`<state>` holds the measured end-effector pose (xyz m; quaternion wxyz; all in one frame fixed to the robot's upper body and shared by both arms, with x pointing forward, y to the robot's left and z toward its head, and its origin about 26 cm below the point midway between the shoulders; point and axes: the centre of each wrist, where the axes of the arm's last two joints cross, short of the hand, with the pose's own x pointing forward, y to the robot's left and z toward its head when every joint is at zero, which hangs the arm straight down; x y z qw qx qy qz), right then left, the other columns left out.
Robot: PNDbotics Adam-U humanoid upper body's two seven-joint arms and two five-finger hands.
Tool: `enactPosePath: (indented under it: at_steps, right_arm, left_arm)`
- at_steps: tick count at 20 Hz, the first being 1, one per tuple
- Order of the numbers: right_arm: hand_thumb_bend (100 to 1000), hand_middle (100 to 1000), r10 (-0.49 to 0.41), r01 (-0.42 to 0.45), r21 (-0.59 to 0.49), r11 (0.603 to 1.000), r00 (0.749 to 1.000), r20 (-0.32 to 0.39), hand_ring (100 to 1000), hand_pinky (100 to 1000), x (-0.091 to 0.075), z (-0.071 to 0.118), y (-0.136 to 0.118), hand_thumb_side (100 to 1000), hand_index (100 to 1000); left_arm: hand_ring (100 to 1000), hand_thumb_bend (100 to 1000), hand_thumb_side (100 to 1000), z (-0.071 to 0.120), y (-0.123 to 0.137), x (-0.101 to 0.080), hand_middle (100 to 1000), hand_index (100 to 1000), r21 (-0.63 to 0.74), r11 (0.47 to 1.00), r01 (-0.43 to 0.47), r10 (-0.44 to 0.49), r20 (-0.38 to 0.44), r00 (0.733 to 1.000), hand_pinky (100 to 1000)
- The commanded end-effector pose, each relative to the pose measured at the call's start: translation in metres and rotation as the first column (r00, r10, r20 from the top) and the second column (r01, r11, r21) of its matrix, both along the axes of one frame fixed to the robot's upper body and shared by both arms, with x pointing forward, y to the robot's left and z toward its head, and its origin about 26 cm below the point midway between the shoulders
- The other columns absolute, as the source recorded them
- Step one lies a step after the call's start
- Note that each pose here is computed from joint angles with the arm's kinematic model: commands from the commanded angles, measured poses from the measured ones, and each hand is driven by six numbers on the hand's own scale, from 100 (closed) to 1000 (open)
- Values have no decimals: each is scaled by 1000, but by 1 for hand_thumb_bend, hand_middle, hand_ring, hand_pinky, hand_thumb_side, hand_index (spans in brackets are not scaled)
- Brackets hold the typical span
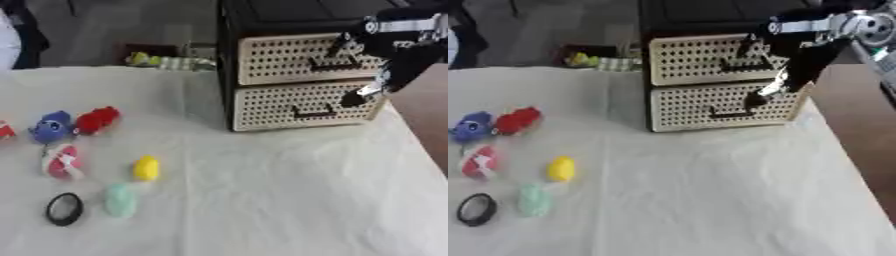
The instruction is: Pick up objects from table and place into drawer.
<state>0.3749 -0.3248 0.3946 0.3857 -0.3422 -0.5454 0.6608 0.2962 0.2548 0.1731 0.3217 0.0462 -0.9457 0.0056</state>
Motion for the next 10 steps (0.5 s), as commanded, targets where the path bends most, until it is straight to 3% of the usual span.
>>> enactPosePath:
  at_steps: [1, 10]
  right_arm:
    - [599, 100, -15, 17, -37, 999, 999, 35, 100, 100, -8, 12, 0, 545, 846]
    - [596, 100, -13, 13, -59, 998, 1000, 6, 100, 100, -10, 9, 4, 553, 843]
  left_arm:
    - [591, 100, 886, 7, -1, -1, 602, 786, 17, 1000, 6, -6, 25, 1000, 353]
    - [592, 100, 887, 7, -2, -1, 602, 786, 16, 1000, 9, -9, 24, 1000, 353]
